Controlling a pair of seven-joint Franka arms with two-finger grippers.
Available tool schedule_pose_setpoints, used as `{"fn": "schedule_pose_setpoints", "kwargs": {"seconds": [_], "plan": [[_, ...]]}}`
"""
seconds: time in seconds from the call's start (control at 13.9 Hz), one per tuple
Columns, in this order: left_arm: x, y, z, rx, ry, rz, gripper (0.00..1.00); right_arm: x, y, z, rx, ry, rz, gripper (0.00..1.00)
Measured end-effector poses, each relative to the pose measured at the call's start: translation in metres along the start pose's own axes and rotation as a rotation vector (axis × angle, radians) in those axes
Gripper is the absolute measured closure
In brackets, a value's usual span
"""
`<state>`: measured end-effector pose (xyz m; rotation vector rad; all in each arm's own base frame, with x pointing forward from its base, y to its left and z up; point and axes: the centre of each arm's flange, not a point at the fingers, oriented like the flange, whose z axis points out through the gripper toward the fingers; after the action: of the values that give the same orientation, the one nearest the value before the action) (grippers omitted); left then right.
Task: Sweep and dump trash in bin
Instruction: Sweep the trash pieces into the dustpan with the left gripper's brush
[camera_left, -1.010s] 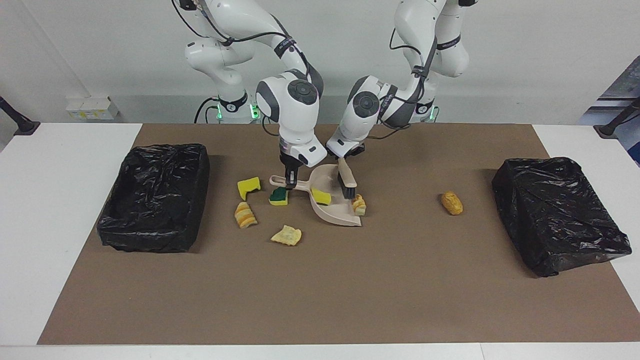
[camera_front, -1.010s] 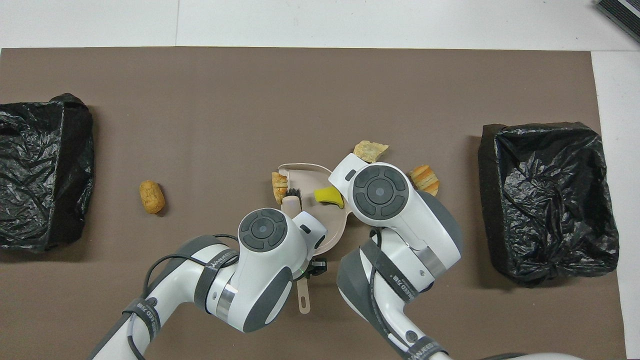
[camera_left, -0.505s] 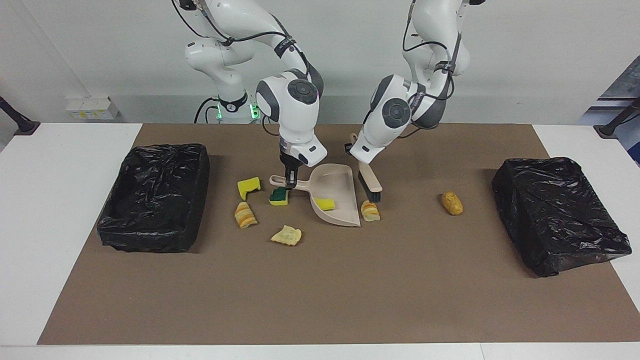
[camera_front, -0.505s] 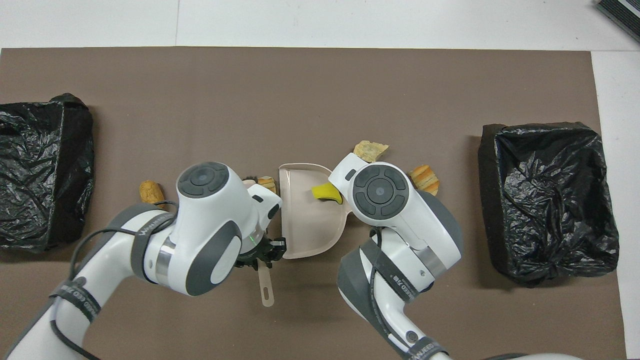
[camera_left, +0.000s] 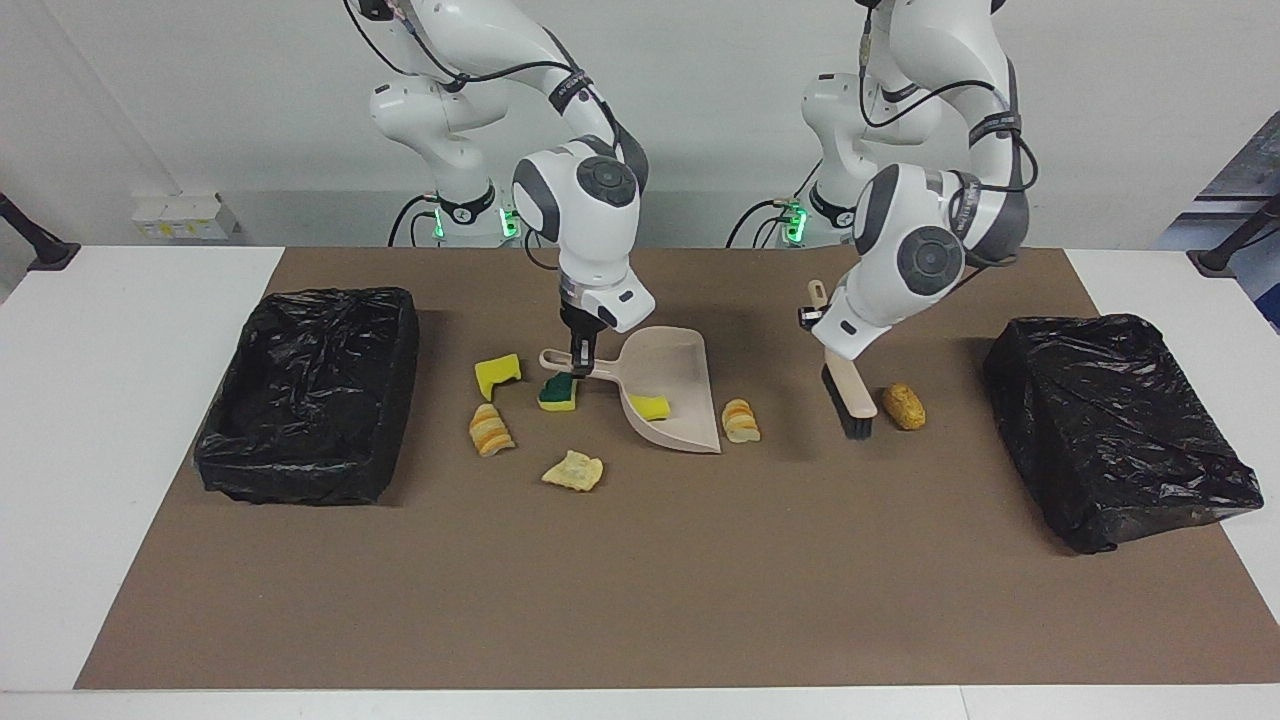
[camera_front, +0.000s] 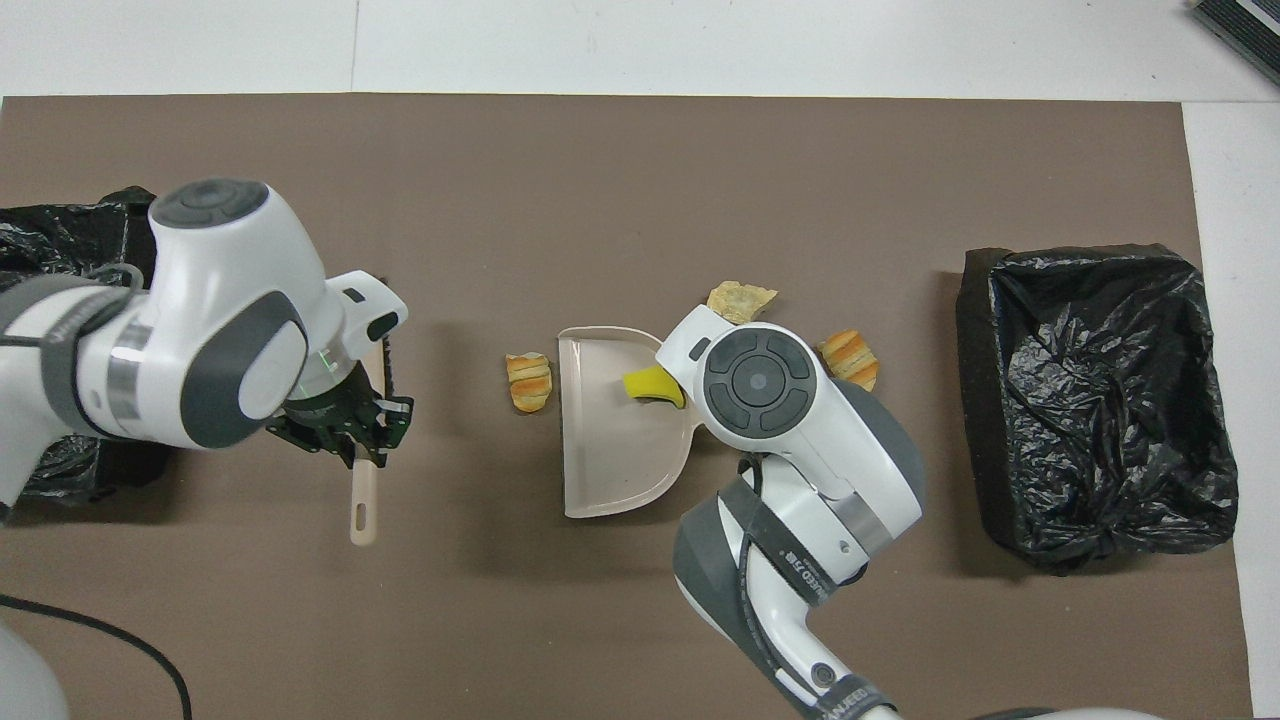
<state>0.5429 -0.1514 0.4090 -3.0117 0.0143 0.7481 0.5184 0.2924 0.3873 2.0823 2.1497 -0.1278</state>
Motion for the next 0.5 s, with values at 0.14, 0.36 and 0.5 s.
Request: {"fn": "schedule_pose_setpoints", "kwargs": {"seconds": [0.14,0.36,0.5], "plan": [[0.016,-0.036,-0.006,0.023,-0.030,-0.007,0.73,0.000,0.000,0.000,0.001,0.000,0.000,0.68],[0.019,-0.081,0.002,0.053,-0.123,0.021,0.73,-0.002,0.000,-0.004,0.016,-0.012,0.003,0.68],[0.017,-0.108,0.003,0.034,-0.159,0.027,0.73,-0.002,0.001,-0.005,0.017,-0.013,0.004,0.68]]}}
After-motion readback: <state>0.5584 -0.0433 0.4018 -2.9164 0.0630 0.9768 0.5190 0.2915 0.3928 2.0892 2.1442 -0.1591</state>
